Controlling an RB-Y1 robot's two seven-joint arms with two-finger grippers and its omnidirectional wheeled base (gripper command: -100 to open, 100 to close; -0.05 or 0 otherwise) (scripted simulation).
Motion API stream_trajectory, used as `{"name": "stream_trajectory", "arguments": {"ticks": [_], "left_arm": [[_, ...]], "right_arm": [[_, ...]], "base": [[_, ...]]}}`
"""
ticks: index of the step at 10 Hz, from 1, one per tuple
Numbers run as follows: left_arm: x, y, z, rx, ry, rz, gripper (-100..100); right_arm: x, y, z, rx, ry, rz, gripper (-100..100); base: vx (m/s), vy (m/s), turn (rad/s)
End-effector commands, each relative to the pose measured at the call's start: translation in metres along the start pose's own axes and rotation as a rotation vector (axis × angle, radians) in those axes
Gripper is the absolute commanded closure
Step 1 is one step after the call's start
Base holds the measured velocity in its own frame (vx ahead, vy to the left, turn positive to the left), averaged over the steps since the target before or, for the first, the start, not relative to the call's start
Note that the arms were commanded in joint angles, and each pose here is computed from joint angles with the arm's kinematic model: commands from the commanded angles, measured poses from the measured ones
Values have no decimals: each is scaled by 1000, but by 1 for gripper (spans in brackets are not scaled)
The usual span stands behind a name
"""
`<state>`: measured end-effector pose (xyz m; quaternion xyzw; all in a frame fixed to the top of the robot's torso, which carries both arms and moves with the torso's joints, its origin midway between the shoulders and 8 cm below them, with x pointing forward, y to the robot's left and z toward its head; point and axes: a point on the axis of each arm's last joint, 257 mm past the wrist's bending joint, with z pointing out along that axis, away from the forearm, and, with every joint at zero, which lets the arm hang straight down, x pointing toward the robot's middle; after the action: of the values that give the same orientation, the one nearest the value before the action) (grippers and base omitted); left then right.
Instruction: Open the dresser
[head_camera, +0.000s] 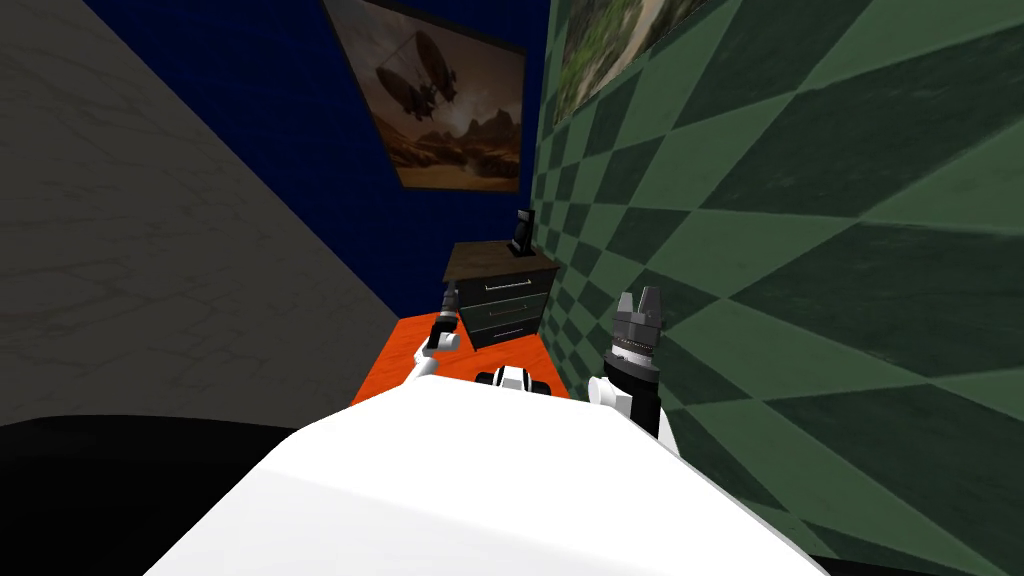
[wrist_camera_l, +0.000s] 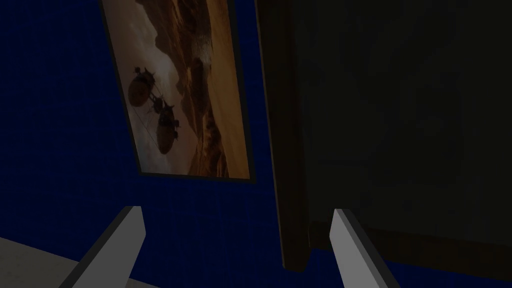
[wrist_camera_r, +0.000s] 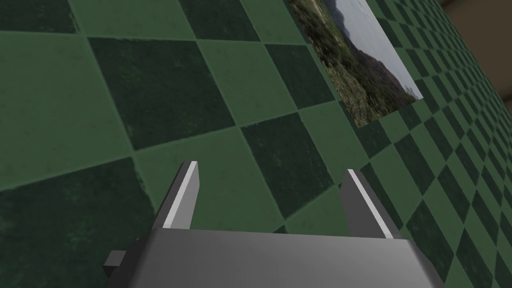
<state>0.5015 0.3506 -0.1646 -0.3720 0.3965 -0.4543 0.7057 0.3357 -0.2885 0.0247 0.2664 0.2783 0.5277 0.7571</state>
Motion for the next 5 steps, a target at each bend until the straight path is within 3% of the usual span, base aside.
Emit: {"name": "stream_trajectory", "arguments": {"ticks": [1, 5], "left_arm": [[4, 19, -1, -39, -13, -5, -100], [13, 39, 2, -83, -38, -29, -100]], "right_arm": [[0, 0, 0, 0, 0, 0, 0], [0, 0, 0, 0, 0, 0, 0]], "base": [[56, -89, 55], [59, -96, 81]]}}
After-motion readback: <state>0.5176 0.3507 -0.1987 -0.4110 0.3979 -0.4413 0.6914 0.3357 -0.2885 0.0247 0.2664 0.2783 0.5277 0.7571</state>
